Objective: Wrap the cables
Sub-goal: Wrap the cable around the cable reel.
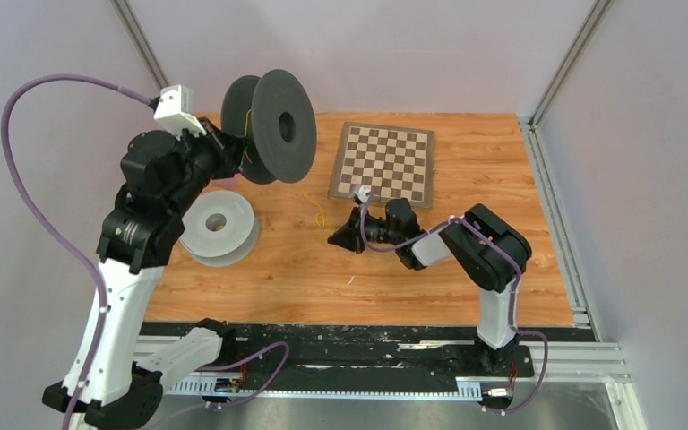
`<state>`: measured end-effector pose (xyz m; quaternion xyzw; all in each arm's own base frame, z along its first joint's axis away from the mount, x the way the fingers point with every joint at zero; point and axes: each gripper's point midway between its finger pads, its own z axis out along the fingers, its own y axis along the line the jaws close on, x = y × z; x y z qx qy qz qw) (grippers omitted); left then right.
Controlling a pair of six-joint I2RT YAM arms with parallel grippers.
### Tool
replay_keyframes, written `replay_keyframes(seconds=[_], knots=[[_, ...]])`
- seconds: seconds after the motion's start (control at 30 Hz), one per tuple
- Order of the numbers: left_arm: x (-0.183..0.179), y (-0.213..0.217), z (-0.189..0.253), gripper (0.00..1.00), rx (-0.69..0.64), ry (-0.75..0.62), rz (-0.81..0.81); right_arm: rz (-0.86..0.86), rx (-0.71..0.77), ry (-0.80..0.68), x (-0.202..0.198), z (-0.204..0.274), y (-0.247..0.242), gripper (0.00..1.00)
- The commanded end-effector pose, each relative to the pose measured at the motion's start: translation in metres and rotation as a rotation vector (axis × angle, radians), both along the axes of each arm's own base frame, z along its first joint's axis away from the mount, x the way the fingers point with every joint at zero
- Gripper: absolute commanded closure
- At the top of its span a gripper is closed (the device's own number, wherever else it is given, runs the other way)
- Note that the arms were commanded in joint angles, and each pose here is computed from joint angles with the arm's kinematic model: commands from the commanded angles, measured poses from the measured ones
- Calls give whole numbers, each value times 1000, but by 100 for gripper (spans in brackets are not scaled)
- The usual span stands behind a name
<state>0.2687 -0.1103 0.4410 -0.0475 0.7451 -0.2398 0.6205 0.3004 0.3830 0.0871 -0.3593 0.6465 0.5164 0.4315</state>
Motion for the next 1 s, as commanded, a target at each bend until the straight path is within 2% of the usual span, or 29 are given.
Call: replay_keyframes(seconds=[0.0,0.13,0.33,0.57,0.77,0.83,0.97], knots=[[26,21,54,100,-79,-148,92,-102,20,-24,-24,33,-16,100],[43,35,55,100,-75,-156,152,-169,-101,-63,-51,39,-34,100],[68,53,24,100,81,-108,247,-251,-316,-216,-88,61,-41,100],[90,67,-45,100,273,72,293,-406,-280,-455,-97,152,-52,100],[87,48,-102,100,390,186,128,-481,-213,-726,-88,244,-59,100],[81,40,-117,100,431,201,75,-477,-205,-840,-85,275,-54,100],[71,26,-143,100,487,229,6,-433,-164,-964,-85,316,-35,100]])
